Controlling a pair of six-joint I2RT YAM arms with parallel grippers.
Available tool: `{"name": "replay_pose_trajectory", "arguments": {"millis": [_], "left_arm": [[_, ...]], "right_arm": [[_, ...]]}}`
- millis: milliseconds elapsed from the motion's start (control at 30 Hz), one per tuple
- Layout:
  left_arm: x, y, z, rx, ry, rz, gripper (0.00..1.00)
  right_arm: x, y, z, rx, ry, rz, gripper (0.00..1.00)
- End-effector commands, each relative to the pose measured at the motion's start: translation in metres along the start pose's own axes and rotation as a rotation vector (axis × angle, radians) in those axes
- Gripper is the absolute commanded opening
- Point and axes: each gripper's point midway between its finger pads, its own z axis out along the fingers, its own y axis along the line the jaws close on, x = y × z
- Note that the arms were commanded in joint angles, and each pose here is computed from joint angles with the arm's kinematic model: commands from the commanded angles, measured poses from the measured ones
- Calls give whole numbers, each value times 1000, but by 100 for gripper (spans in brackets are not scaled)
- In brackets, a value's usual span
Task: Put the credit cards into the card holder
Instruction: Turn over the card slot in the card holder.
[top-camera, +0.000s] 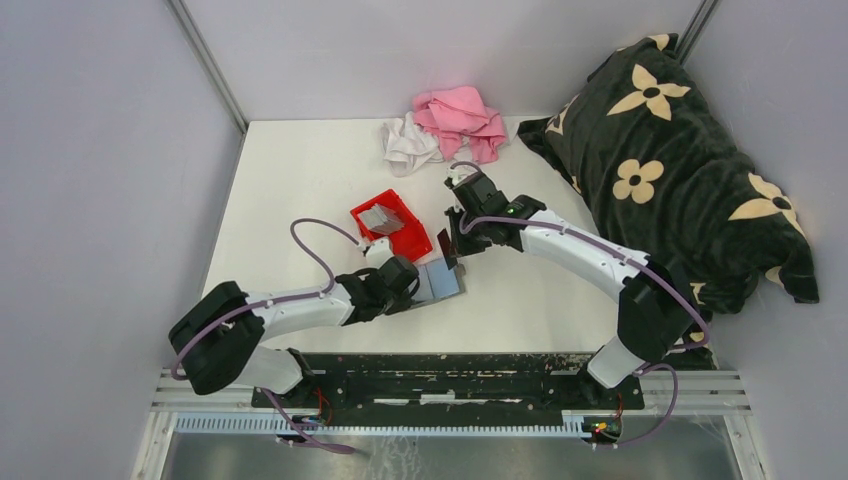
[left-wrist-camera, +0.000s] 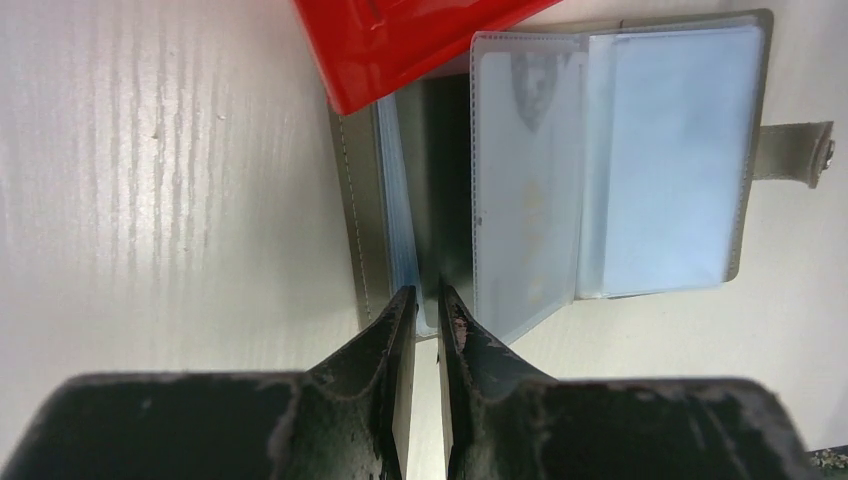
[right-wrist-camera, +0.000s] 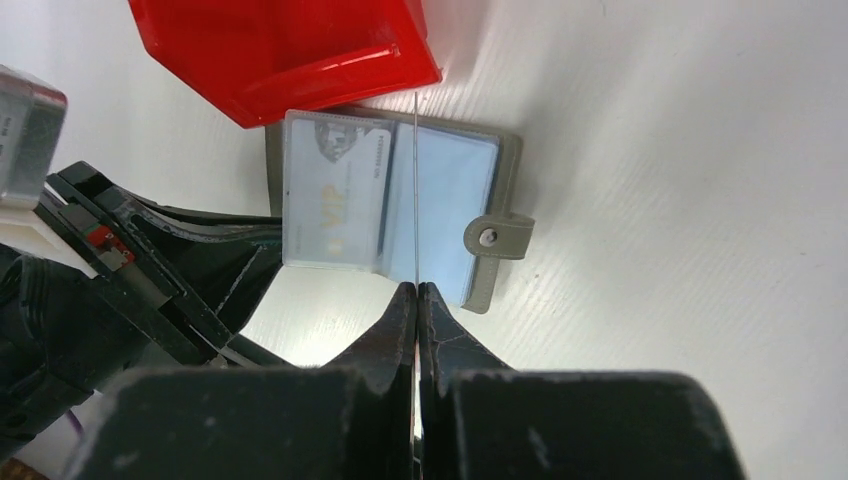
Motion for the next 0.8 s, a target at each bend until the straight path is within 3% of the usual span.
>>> {"name": "replay_pose_trajectory", "arguments": {"millis": [0, 233, 767], "left_arm": [[14, 39, -3, -120, 23, 13, 22], [8, 37, -10, -106, 3, -7, 22], [-15, 17, -28, -52, -51, -33, 34]], "right_arm": [[-33, 6, -32, 12, -120, -42, 1], [-24, 16, -25, -50, -87, -23, 1], [16, 43, 25, -233, 22, 113, 1]]}}
